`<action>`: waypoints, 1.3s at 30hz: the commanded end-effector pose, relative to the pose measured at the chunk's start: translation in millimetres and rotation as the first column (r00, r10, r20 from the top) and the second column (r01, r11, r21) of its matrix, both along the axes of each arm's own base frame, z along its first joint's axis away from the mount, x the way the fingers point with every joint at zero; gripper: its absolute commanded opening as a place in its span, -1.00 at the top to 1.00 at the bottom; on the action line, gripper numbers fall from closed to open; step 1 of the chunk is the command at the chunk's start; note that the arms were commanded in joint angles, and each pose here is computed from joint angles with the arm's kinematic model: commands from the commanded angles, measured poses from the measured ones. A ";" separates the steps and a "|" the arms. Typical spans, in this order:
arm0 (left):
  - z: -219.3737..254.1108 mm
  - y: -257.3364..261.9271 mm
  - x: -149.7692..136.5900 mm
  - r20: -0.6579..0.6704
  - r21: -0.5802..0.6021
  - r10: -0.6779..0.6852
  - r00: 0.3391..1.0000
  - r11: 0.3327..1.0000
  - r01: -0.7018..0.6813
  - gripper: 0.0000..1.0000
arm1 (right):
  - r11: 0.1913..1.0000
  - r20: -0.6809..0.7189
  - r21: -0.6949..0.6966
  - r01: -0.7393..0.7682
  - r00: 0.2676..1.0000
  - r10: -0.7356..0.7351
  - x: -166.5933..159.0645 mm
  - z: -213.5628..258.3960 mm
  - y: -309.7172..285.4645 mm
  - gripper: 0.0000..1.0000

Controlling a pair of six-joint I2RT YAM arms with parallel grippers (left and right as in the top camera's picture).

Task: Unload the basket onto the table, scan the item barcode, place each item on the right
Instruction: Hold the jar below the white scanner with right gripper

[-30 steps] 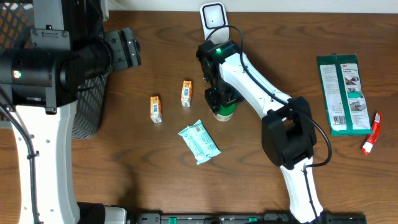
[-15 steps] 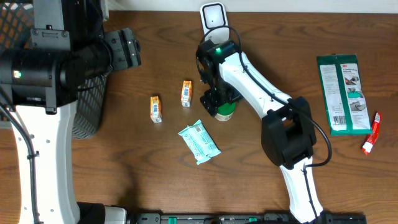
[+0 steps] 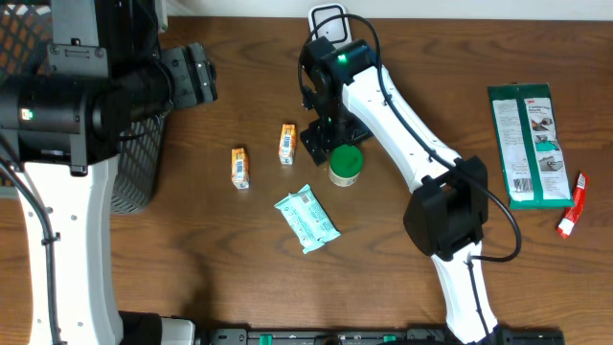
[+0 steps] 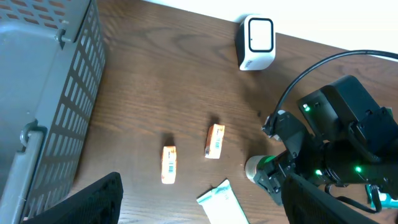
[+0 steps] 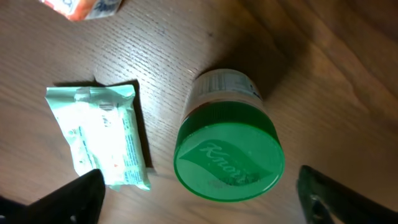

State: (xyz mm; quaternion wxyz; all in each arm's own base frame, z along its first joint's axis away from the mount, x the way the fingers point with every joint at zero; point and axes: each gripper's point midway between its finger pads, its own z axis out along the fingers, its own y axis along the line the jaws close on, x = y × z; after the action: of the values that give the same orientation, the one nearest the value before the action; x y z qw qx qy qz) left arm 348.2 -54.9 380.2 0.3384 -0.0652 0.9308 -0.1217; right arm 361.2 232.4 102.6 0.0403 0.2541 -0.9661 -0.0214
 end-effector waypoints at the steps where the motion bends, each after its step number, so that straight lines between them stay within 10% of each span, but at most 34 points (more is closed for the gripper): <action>1: 1.0 3.4 1.0 0.002 0.005 0.013 1.000 1.000 -0.013 -0.64 | 0.998 0.009 -0.014 0.059 0.998 -0.059 7.2 -1.1 -10.5 -0.83; 39: 1.0 3.4 1.0 0.002 0.005 0.013 1.000 1.000 -0.013 -0.64 | 0.993 -0.058 -0.064 0.097 0.993 -0.101 -7.9 -71.2 -24.3 -0.48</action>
State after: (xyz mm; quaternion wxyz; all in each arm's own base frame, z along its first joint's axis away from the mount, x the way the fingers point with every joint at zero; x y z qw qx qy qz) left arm 348.2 -54.9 380.3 0.3386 -0.0652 0.9307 -0.1217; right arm 353.6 211.3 34.4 0.0741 0.2106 -0.9748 -0.0043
